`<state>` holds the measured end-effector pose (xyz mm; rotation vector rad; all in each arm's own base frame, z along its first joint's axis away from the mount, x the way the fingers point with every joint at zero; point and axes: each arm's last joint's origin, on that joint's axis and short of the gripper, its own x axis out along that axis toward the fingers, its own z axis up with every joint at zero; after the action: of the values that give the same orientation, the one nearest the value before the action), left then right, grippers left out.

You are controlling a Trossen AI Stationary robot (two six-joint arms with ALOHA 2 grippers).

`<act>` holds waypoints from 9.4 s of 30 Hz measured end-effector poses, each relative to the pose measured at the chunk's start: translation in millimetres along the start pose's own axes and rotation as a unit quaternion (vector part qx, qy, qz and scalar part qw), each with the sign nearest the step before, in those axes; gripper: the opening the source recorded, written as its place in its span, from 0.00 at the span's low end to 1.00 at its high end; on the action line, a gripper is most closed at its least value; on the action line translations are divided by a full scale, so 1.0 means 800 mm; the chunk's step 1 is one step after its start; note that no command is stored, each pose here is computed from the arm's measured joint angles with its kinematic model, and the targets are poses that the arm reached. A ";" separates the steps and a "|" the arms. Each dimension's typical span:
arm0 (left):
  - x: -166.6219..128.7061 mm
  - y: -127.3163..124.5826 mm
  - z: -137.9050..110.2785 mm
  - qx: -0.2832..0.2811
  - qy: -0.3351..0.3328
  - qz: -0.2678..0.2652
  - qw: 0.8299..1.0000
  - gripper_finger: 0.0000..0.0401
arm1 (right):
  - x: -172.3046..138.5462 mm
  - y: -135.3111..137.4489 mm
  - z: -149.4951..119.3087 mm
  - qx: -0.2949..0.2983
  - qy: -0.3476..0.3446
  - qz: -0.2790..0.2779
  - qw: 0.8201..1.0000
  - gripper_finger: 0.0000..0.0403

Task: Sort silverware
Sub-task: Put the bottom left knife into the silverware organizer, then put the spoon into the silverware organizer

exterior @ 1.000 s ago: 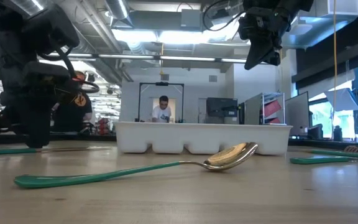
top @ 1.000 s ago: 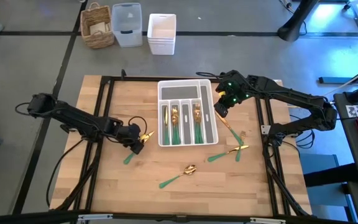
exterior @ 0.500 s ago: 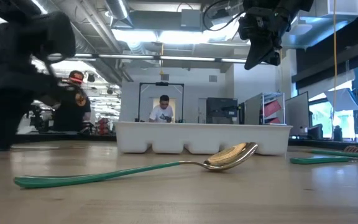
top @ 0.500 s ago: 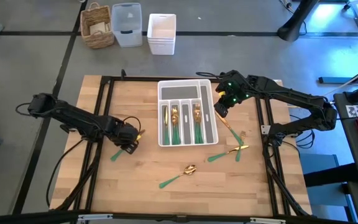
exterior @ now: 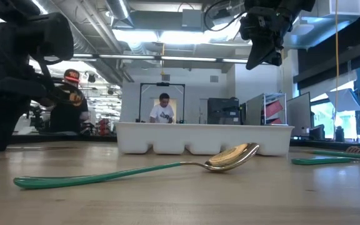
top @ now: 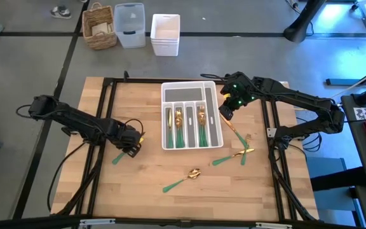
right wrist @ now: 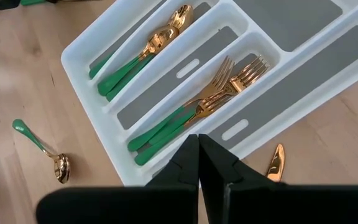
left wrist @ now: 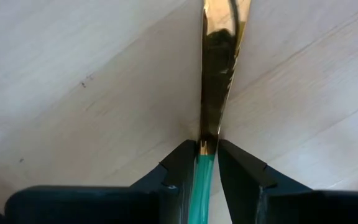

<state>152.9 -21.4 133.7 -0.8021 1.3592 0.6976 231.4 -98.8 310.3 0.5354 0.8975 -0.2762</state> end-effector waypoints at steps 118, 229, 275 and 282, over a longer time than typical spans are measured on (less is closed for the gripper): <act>-0.144 -0.180 0.091 0.120 -0.358 -0.502 0.778 0.21 | 0.000 0.000 -0.001 -0.016 0.003 0.000 1.000 0.01; 0.036 -0.323 0.065 0.282 -0.173 -0.079 0.940 0.10 | -0.143 0.019 -0.101 -0.133 -0.044 0.083 0.987 0.01; -0.071 -0.202 0.233 -0.224 -0.236 -0.101 0.940 0.01 | -0.143 0.017 -0.101 -0.133 -0.048 0.056 0.988 0.01; -0.045 -0.202 0.233 -0.285 -0.218 -0.079 0.930 0.03 | -0.143 0.017 -0.101 -0.133 -0.049 0.057 0.988 0.01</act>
<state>387.2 42.7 191.2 -1.1192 0.6774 1.0904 115.2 -42.2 365.7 0.3201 0.7915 -0.0759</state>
